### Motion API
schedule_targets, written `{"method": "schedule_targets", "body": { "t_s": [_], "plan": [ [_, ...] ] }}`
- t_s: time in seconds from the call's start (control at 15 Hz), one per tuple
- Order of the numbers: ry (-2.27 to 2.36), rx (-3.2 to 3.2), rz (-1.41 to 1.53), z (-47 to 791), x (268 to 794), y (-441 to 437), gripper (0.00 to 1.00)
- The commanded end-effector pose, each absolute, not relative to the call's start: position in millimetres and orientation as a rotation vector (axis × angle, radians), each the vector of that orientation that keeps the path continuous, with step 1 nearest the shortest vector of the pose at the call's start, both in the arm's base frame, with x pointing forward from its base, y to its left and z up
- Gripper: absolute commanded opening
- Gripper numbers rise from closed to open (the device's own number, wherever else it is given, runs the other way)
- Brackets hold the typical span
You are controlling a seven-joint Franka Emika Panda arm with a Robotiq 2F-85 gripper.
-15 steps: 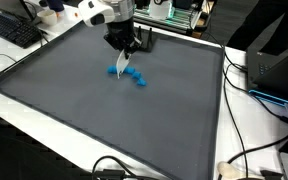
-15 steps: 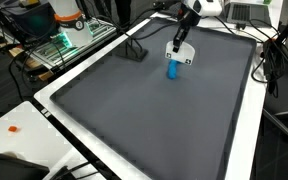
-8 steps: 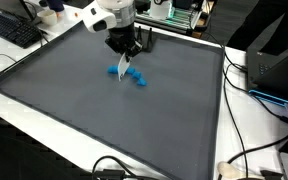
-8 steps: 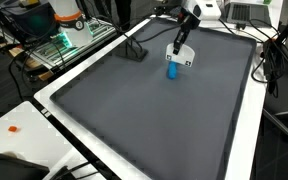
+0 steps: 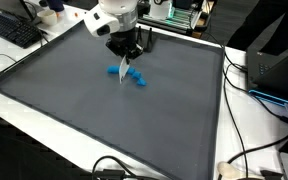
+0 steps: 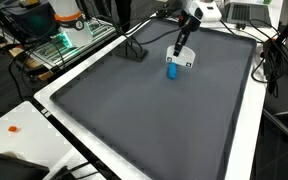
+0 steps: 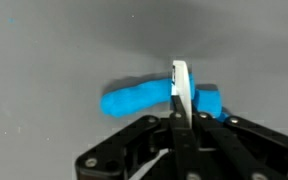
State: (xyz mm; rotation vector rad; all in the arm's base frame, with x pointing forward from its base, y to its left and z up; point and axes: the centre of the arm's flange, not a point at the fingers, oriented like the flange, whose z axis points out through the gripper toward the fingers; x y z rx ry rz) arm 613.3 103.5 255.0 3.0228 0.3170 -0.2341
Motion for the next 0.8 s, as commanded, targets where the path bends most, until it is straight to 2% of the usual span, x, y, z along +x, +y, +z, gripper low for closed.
{"method": "schedule_targets", "body": {
  "t_s": [0.0,0.73],
  "plan": [
    [0.389,2.989,-0.236,240.0,613.0,106.3,0.01],
    [0.36,3.002,-0.267,224.3,598.2,99.2,0.01]
  ]
}}
